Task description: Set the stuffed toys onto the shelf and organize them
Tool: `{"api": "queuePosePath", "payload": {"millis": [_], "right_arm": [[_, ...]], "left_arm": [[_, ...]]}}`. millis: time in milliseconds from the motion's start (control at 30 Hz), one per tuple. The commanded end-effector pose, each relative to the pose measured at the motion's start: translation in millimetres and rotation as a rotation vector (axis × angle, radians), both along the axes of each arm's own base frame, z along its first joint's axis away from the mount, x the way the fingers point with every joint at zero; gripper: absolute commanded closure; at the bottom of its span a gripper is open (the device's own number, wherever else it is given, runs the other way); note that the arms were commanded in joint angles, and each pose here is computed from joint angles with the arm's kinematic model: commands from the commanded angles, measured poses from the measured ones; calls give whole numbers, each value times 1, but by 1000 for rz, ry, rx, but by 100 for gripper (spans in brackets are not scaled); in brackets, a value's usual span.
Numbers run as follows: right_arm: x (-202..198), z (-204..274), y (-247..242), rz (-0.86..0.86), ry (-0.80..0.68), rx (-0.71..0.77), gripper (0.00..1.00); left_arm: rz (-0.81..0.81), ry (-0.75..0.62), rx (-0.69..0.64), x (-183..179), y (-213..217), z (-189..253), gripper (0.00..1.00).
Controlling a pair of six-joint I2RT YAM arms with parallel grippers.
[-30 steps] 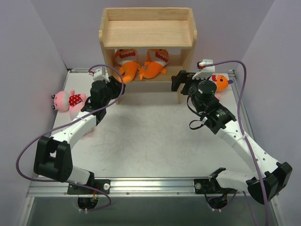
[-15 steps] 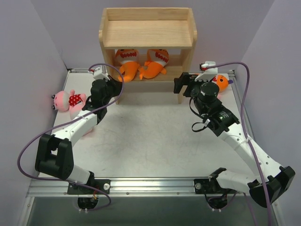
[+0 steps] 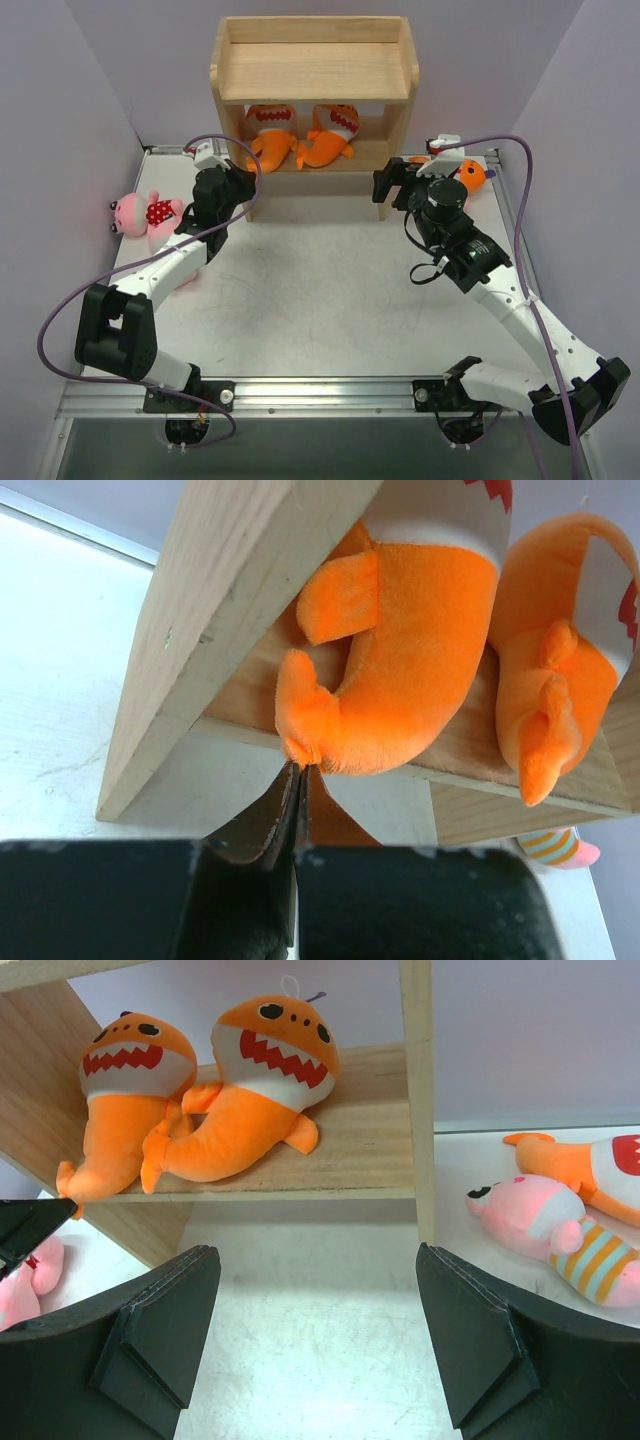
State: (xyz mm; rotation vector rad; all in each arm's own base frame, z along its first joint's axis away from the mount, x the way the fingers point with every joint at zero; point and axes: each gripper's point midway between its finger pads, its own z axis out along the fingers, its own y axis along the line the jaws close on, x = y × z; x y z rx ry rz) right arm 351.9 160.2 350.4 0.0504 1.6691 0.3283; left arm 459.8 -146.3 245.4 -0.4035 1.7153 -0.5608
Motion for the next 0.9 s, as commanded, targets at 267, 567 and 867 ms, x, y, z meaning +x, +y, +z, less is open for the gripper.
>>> {"api": "queuePosePath", "payload": {"millis": [267,567,867], "right_arm": [[-4,9,-13,-34,-31,-7,19],[-3,1,-15,-34,-16,-30,19],[-7,3,-20,-40,-21,-39,19]], "left_arm": [[28,-129,21,-6,13,51,59],[-50,-201,279,-25,11,75,44],[-185,-400,607,-15,-28,86,30]]}}
